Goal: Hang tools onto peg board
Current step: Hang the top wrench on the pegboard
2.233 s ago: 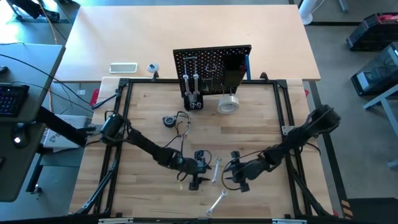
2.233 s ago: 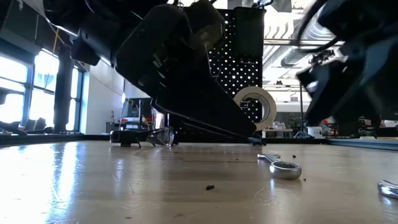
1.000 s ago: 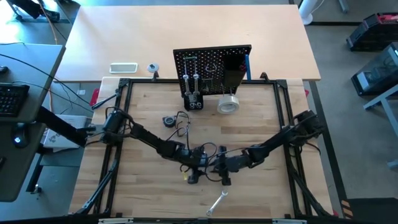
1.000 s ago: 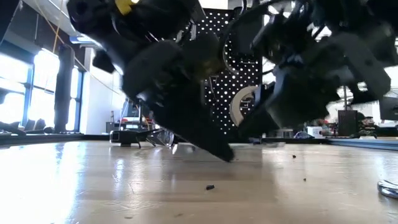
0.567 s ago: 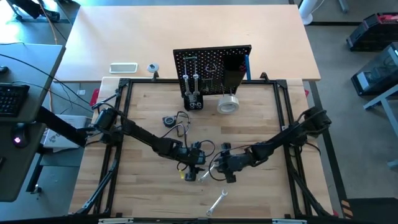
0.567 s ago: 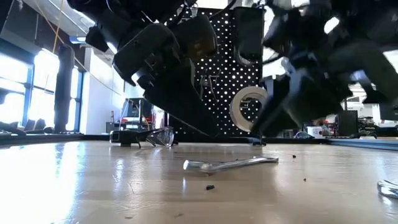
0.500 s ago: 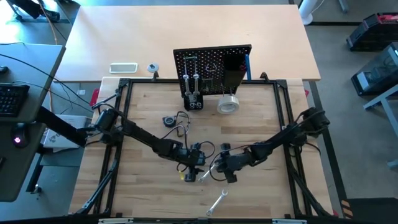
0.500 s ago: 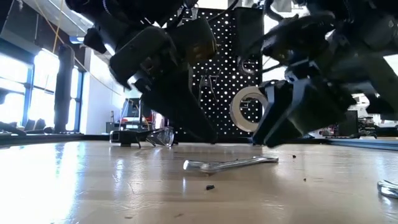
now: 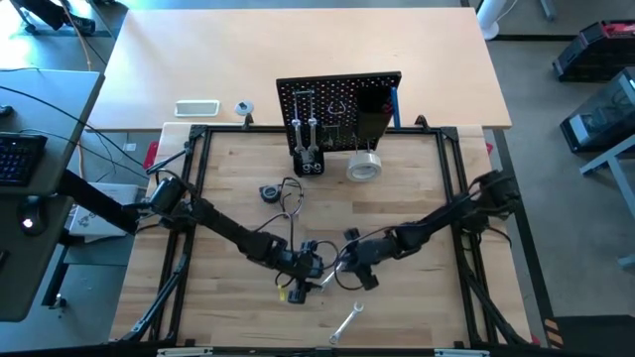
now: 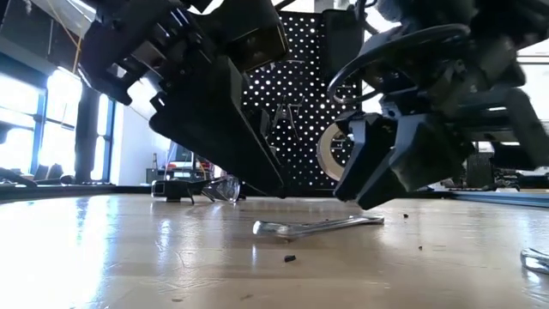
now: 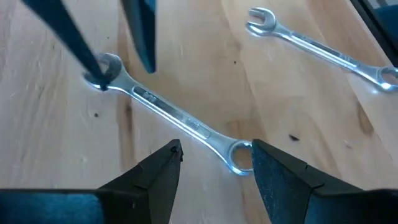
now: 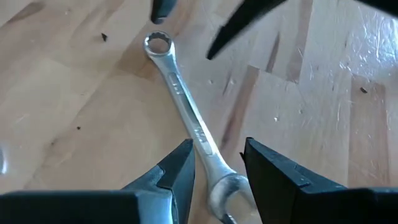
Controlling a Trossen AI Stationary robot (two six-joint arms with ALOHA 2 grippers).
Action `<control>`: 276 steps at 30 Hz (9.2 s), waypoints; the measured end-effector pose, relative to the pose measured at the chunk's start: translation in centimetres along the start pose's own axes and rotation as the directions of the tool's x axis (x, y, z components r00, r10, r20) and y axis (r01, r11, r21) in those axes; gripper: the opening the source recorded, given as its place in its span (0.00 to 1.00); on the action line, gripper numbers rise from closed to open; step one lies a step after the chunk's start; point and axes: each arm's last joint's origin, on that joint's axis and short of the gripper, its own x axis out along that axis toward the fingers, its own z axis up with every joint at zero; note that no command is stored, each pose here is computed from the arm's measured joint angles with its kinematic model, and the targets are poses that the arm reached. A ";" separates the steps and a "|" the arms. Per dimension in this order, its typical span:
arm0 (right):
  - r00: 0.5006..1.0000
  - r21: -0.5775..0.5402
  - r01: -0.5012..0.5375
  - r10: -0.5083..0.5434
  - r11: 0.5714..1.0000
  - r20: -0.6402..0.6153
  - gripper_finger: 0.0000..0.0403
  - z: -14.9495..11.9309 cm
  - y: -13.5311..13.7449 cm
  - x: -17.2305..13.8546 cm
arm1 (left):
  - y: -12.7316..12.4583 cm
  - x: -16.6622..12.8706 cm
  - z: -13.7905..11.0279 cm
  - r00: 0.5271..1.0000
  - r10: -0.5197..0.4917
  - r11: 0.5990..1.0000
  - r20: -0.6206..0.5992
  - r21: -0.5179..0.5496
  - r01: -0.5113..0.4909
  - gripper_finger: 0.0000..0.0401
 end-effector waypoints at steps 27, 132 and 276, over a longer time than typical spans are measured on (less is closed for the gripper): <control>0.998 0.093 -0.028 0.032 0.995 -0.049 0.32 -1.8 -1.7 2.1 | -0.5 -0.1 -0.5 0.998 0.041 0.999 -0.037 0.013 -0.041 0.46; 0.998 0.150 0.061 -0.061 0.987 -0.006 0.40 1.0 -1.3 -2.2 | 1.9 0.6 -4.0 0.932 0.323 0.941 -0.162 -0.050 -0.335 0.33; 0.054 0.964 0.153 -0.972 -0.216 -0.227 0.07 7.6 -13.3 1.9 | 5.8 -8.2 -13.0 0.879 -0.194 0.976 0.436 -0.002 0.216 0.33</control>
